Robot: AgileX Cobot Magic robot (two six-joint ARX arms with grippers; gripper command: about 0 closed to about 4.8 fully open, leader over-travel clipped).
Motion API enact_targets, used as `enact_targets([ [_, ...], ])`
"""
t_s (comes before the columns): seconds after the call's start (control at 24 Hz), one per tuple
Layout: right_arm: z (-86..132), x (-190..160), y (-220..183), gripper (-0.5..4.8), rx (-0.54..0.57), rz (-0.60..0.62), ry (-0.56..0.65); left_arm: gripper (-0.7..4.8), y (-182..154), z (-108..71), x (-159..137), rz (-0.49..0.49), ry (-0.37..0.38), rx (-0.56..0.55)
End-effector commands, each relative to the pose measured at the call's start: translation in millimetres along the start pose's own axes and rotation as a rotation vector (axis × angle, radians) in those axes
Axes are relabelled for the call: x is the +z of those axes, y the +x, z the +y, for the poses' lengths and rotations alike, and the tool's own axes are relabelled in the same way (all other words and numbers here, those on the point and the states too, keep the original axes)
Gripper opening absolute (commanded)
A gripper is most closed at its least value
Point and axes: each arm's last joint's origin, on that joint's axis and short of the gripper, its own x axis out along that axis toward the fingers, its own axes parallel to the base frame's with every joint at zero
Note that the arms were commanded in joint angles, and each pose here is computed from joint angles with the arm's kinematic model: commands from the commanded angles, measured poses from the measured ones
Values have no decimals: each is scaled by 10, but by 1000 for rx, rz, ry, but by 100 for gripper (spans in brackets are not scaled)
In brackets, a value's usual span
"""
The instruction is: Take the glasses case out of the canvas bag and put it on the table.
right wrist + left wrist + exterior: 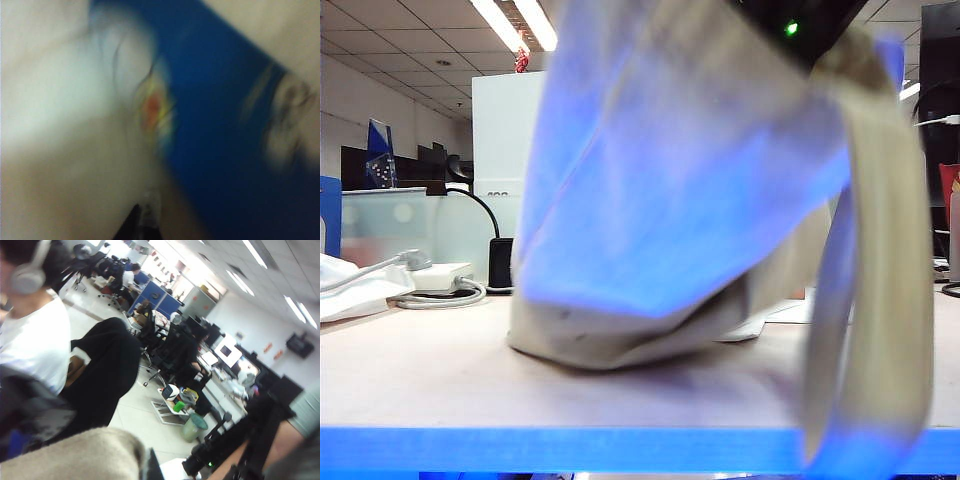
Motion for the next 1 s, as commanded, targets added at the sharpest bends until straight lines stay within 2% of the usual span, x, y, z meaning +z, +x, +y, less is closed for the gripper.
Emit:
enact_targets([
  [0.04, -56, 575, -382, -6, -70, -268, -56, -5, -14, -246, 23, -14, 98, -18],
  [0.13, -133, 836, -526, -6, -97, -416, -64, -5, -14, -252, 25, -25, 51, -13],
  [0.17, -154, 844, -496, -6, -102, -425, -62, -5, -10, -253, 24, -24, 41, -15],
  [0.21, -179, 812, -401, -6, -94, -398, -54, -5, 22, -260, 16, -16, 30, -29],
  [0.25, -183, 684, -110, -6, -38, -281, -38, -5, 139, -309, -8, -17, 8, -67],
  [0.29, -164, 607, 57, -6, -11, -212, -31, -5, 259, -396, -41, -23, -17, -112],
  [0.33, -144, 597, 91, -6, -3, -199, -33, -5, 344, -507, -42, -36, -49, -168],
  [0.38, -122, 624, 75, -6, -4, -214, -39, -5, 394, -606, -32, -53, -56, -223],
  [0.42, -85, 735, -44, -6, -2, -287, -22, -5, 425, -847, 4, -141, -35, -357],
  [0.46, -43, 814, -99, -6, 23, -339, -2, -5, 392, -902, 23, -190, -37, -386],
  [0.54, 109, 939, -74, -6, 41, -409, -48, -5, 390, -873, 13, -177, -124, -347],
  [0.58, 144, 941, 2, -6, 48, -407, -53, -5, 402, -852, 4, -153, -145, -338],
  [0.63, 180, 881, 190, -6, 67, -354, -51, -5, 421, -810, -3, -128, -177, -326],
  [0.71, 233, 752, 352, -6, 99, -229, -45, -5, 421, -812, -15, -92, -185, -327],
  [0.79, 327, 830, 191, -5, 103, -267, -102, -5, 430, -787, -26, -67, -216, -317],
  [0.88, 458, 945, 16, 42, 79, -344, -237, -5, 461, -687, -58, -43, -290, -266],
  [0.92, 493, 967, 3, 99, 68, -362, -307, -5, 471, -654, -71, -35, -316, -249],
  [0.96, 508, 973, 11, 222, 54, -369, -391, -5, 482, -613, -89, -26, -355, -227],
  [1.0, 493, 968, 16, 221, 55, -369, -399, -5, 486, -596, -98, -17, -377, -219],
])
